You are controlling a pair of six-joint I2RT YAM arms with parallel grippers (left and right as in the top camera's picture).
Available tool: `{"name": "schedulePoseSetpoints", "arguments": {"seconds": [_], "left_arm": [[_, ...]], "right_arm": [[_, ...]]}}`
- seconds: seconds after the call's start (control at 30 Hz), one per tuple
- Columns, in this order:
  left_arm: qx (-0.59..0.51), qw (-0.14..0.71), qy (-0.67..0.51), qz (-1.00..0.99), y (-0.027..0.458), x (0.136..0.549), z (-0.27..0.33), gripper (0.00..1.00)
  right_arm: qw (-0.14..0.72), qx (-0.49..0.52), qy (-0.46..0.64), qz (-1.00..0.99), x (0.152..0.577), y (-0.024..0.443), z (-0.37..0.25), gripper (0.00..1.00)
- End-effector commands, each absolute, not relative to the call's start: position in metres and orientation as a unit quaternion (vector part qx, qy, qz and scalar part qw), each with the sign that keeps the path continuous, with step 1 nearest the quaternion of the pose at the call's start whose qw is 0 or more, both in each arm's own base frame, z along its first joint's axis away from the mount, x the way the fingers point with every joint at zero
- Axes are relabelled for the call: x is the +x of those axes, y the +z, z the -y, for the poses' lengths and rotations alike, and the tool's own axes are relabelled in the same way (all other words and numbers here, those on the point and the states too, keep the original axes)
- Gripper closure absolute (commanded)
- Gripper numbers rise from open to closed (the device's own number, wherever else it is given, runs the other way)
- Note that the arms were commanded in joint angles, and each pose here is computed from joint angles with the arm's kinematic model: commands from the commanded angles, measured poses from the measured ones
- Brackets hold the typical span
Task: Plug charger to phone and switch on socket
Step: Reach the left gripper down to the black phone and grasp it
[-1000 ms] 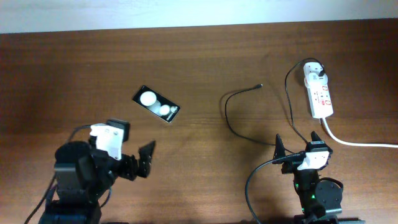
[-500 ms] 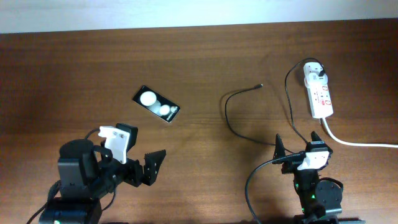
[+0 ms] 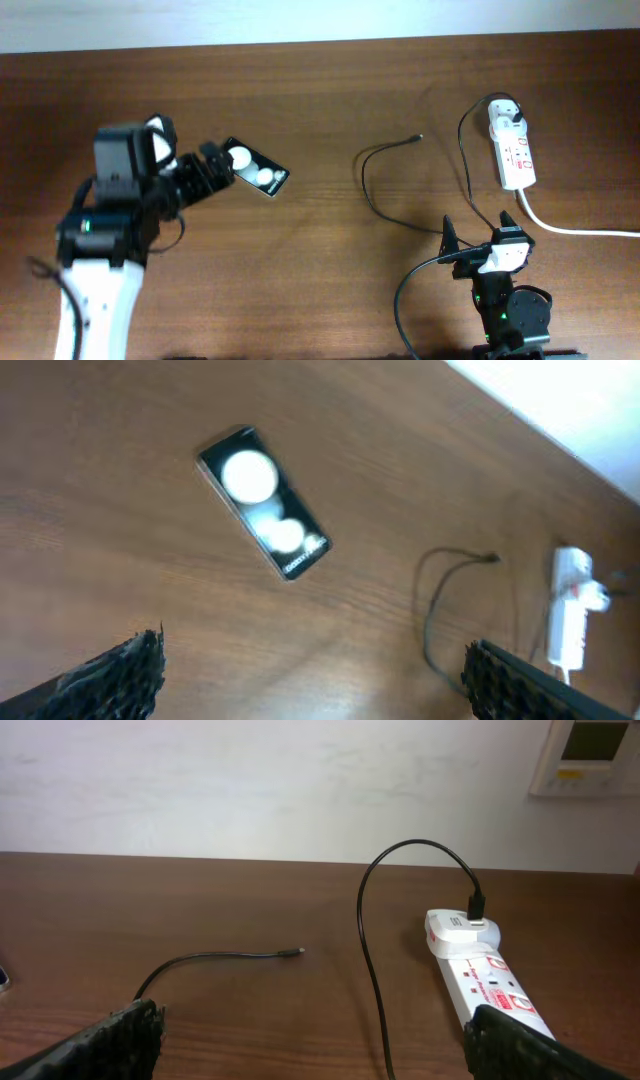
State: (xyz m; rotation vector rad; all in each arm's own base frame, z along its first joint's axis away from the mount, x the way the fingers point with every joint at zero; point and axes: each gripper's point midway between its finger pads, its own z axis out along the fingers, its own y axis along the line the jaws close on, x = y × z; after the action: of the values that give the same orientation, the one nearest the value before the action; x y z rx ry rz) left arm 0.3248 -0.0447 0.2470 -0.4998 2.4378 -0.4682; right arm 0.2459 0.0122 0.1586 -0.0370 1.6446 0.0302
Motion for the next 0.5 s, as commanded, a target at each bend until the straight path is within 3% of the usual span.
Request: {"name": "schedulePoseSetpoints", "arguments": {"seconds": [0.0,0.2,0.47], "left_arm": [[-0.254,0.290,-0.151,-0.910,0.255,0.362,0.041,0.01],[-0.280,0.280,-0.116,-0.911,0.261,0.419,0.071,0.01],[-0.291,0.236,-0.087,-0.923,0.211,0.442,0.078,0.01]], "right_arm": [[0.678,-0.020,0.015,-0.735,0.246,0.155,-0.014,0.01],[0.678,-0.020,0.015,-0.735,0.246,0.155,-0.014,0.01],[0.678,-0.020,0.015,-0.735,0.246,0.155,-0.014,0.01]]}}
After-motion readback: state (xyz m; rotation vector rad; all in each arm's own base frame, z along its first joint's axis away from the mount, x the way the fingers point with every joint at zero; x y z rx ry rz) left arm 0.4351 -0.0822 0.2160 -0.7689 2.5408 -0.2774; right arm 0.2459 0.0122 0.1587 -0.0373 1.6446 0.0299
